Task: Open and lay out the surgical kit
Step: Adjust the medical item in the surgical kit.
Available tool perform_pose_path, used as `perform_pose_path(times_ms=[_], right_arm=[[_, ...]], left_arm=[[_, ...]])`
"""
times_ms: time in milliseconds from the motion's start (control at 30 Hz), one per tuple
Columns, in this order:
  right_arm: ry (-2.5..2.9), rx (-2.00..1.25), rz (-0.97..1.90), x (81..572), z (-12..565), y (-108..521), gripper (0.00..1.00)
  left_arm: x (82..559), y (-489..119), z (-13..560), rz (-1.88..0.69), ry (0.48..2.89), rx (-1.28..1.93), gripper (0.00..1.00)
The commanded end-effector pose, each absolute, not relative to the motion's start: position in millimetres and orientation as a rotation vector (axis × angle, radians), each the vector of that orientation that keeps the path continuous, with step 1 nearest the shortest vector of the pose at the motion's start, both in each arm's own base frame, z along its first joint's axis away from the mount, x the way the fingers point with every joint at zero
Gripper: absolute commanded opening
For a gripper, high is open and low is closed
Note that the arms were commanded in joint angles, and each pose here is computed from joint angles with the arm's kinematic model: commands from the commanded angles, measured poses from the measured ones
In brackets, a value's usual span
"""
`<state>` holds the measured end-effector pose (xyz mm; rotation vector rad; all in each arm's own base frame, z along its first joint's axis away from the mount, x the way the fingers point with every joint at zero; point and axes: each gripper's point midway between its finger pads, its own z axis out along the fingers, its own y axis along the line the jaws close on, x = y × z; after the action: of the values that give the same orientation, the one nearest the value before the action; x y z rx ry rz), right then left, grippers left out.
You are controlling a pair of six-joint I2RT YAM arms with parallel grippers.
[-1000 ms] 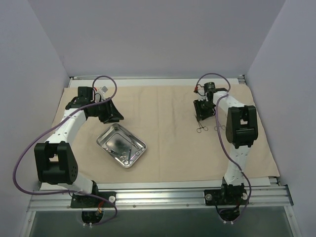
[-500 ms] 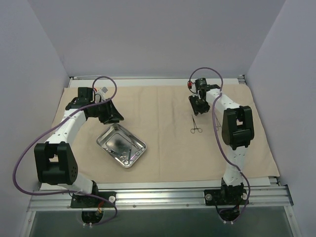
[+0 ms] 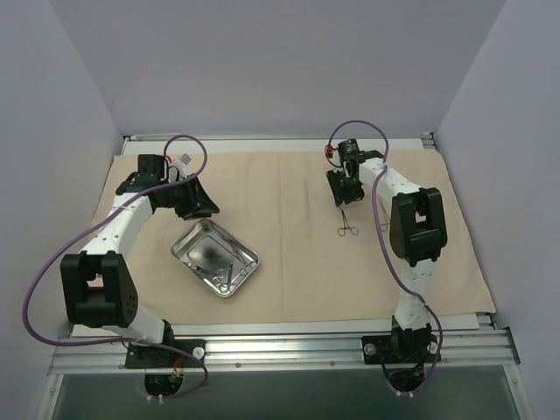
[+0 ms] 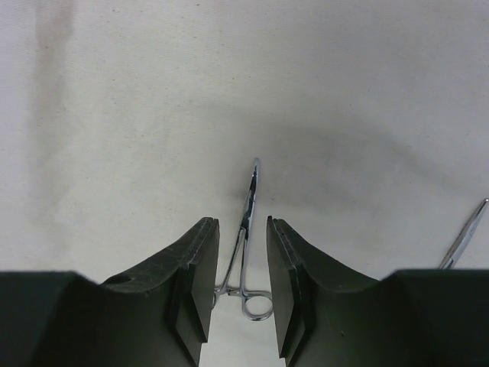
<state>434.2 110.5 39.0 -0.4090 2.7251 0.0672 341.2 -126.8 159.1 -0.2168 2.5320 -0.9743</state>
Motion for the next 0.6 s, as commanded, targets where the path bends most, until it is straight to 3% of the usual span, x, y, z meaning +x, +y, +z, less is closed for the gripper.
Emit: perform_pose_path(times_ms=[0, 567], right_arm=[[2.760, -0.396, 0.096, 427, 34, 116, 0.33], [2.833, -0.425, 0.081, 403, 1, 111, 0.27]], left_arm=[[347, -125, 172, -0.975, 2.482, -0.177, 0.47], [345, -125, 172, -0.979, 2.481, -0.172, 0.47]])
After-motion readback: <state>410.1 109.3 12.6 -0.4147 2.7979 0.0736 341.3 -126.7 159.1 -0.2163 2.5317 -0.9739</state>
